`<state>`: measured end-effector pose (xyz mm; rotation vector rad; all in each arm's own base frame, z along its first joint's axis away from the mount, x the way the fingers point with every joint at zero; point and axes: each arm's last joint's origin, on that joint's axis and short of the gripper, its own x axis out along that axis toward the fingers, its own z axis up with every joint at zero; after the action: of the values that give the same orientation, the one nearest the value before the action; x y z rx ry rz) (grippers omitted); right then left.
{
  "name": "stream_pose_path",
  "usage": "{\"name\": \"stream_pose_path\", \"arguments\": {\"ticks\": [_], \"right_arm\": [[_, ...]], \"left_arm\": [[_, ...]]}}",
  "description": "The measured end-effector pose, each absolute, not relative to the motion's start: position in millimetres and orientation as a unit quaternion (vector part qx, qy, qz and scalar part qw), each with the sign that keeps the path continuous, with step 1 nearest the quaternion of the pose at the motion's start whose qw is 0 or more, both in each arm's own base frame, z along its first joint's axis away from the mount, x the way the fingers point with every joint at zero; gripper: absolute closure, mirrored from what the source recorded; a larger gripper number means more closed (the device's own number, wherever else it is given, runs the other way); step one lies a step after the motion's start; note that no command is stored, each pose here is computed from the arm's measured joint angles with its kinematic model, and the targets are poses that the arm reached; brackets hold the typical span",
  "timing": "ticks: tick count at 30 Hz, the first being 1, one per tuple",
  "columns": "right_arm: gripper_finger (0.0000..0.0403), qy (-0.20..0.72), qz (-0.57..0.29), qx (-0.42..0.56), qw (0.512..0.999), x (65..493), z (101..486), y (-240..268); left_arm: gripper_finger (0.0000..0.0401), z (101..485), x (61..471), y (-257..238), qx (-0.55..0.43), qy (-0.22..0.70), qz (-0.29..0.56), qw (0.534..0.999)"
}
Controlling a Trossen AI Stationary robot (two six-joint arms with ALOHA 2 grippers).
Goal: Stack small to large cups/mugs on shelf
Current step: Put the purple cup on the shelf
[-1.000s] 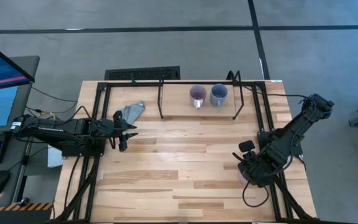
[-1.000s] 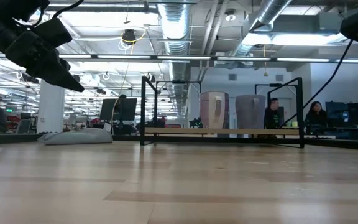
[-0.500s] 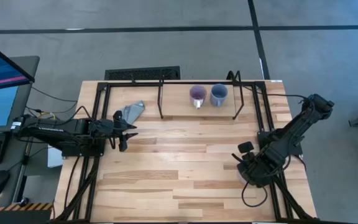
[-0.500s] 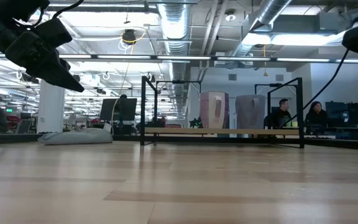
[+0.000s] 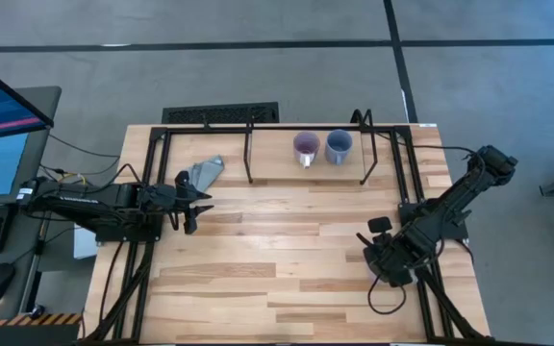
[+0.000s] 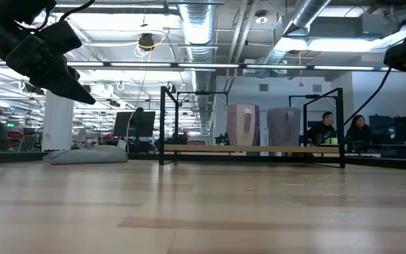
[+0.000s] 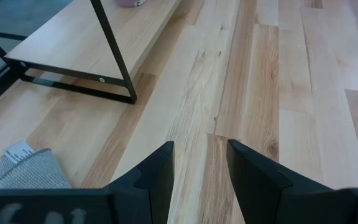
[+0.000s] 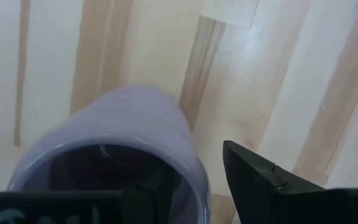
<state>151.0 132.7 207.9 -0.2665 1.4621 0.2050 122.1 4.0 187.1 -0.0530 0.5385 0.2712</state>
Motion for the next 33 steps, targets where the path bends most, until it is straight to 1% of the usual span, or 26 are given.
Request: {"name": "stream_pose_path", "arguments": {"ticks": [5, 13, 15, 18, 24, 28, 33], "right_arm": [[0.0244, 0.664, 0.086, -0.113, 0.734, 154, 208, 130], [0.0249, 0.635, 0.085, -0.080, 0.763, 167, 209, 129], [0.0259, 0.628, 0.085, -0.071, 0.770, 170, 209, 128], [0.0284, 0.626, 0.080, -0.061, 0.773, 174, 210, 125], [0.0366, 0.627, 0.052, -0.031, 0.777, 180, 210, 116], [0.0370, 0.624, 0.029, -0.004, 0.781, 187, 210, 107], [0.0370, 0.587, -0.009, 0.035, 0.809, 203, 212, 95]], "left_arm": [[0.0262, 187, 122, 4, -0.026, 0.265, 0.134, 0.954], [0.0262, 187, 122, 4, -0.027, 0.265, 0.134, 0.955], [0.0262, 187, 122, 4, -0.027, 0.265, 0.134, 0.954], [0.0262, 187, 122, 4, -0.027, 0.265, 0.134, 0.954], [0.0262, 187, 122, 4, -0.027, 0.265, 0.134, 0.954], [0.0262, 187, 122, 4, -0.027, 0.265, 0.134, 0.954], [0.0262, 187, 122, 4, -0.027, 0.266, 0.134, 0.954]]}}
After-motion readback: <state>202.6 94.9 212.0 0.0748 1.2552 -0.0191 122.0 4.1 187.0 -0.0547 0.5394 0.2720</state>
